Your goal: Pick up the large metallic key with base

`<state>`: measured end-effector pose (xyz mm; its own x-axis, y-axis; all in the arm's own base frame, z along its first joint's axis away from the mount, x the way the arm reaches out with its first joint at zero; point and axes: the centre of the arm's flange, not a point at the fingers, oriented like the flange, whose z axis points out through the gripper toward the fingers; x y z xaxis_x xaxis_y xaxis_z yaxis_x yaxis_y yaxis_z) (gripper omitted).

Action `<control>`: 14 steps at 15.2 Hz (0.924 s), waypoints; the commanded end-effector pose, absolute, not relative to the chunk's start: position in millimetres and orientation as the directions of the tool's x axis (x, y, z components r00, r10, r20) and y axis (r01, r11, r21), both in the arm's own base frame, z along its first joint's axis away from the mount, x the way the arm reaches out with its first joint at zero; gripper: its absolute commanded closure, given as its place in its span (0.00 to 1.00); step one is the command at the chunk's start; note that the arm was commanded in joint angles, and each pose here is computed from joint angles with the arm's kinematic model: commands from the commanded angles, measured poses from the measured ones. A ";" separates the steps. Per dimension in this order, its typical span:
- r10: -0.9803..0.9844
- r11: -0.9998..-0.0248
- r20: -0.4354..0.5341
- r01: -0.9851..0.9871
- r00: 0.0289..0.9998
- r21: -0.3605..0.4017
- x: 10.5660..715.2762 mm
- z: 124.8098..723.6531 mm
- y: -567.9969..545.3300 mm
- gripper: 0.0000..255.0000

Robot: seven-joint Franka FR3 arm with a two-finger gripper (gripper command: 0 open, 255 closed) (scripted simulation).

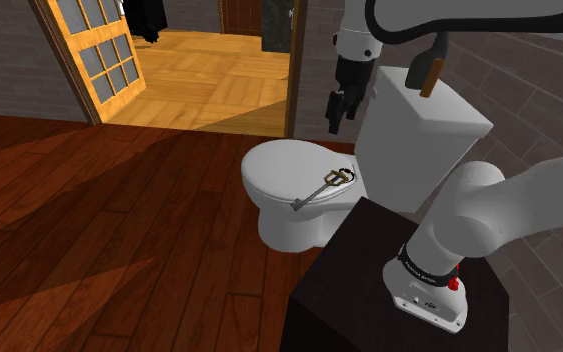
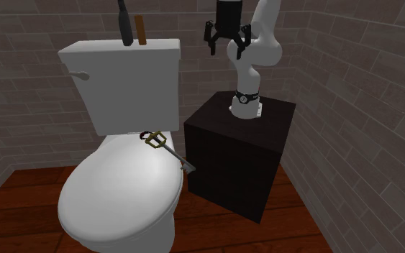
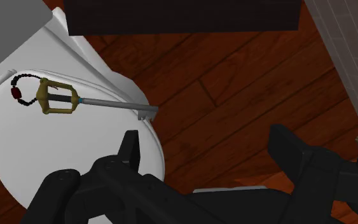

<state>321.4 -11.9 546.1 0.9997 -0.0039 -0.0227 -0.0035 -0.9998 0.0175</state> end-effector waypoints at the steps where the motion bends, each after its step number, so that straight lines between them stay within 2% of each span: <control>1: -0.004 -1.000 -0.023 -0.004 1.000 0.017 321.4 546.1 -11.9 0.00; 7: 0.225 -0.974 -0.054 0.226 0.973 0.010 326.1 480.0 -55.1 0.00; 14: 0.476 -0.879 -0.086 0.477 0.875 -0.008 341.1 402.3 -102.4 0.00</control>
<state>340.9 -97.0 413.8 0.8959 0.4364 -0.0830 0.4375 -0.8992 -0.0058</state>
